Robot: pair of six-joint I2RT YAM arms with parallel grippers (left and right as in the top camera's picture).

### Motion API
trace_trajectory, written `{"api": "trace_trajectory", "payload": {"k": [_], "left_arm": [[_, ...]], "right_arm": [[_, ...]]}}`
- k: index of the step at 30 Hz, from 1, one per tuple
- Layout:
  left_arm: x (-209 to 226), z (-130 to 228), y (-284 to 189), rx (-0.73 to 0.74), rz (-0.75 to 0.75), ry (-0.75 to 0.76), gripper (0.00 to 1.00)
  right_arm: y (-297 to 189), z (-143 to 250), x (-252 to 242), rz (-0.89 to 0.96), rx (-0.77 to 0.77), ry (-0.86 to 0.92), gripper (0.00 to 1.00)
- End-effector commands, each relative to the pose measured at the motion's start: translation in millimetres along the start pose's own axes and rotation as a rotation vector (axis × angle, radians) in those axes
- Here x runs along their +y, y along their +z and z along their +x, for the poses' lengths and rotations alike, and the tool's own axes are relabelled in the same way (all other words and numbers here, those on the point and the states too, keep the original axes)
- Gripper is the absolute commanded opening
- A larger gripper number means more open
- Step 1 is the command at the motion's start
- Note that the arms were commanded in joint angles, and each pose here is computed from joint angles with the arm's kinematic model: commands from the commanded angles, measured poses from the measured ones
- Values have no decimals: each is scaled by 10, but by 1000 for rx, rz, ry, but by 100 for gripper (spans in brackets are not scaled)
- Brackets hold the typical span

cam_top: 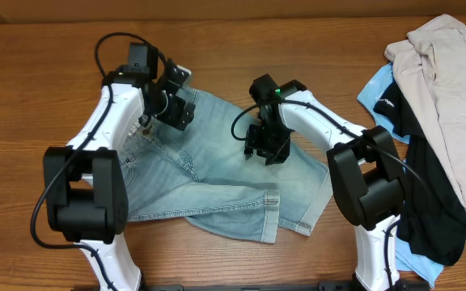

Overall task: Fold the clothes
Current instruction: 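Grasp the shorts with both grippers and drag them toward the back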

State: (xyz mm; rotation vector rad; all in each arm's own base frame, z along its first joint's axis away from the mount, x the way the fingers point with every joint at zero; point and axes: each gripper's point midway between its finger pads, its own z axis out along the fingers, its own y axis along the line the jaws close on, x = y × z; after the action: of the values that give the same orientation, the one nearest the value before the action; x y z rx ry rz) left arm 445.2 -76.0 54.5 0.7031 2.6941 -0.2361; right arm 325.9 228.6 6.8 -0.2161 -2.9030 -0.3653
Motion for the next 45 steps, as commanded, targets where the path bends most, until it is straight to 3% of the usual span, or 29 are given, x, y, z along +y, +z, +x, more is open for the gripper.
{"api": "trace_trajectory", "payload": {"k": [1,8,15,23,28,33,38,45], "left_arm": [[66,84,149,58,-31,44,91],[141,326,479,157,-50,-14,94],[448,461,743,188,-204,-233,100],[786,332,712,89,-330,-433,100],[935,158,619,10,-350,-548,100],[1032,-77,514,-66,-356,-566,100],[1120,-212,373,-93,-367,-576,100],[1288,-70,256,-64,-381,-671,100]], "right_arm": [[-2,-6,98,-44,-34,59,52],[81,-269,94,-53,-152,139,47],[-63,-808,-71,-30,-373,229,50],[-465,-1499,-548,-99,-561,345,51],[-736,-1837,-833,-130,-655,268,52],[-835,-1938,-1102,-113,-678,262,52],[-887,-1880,-1131,-104,-629,201,63],[-900,-1754,-1285,6,-576,182,70]]}}
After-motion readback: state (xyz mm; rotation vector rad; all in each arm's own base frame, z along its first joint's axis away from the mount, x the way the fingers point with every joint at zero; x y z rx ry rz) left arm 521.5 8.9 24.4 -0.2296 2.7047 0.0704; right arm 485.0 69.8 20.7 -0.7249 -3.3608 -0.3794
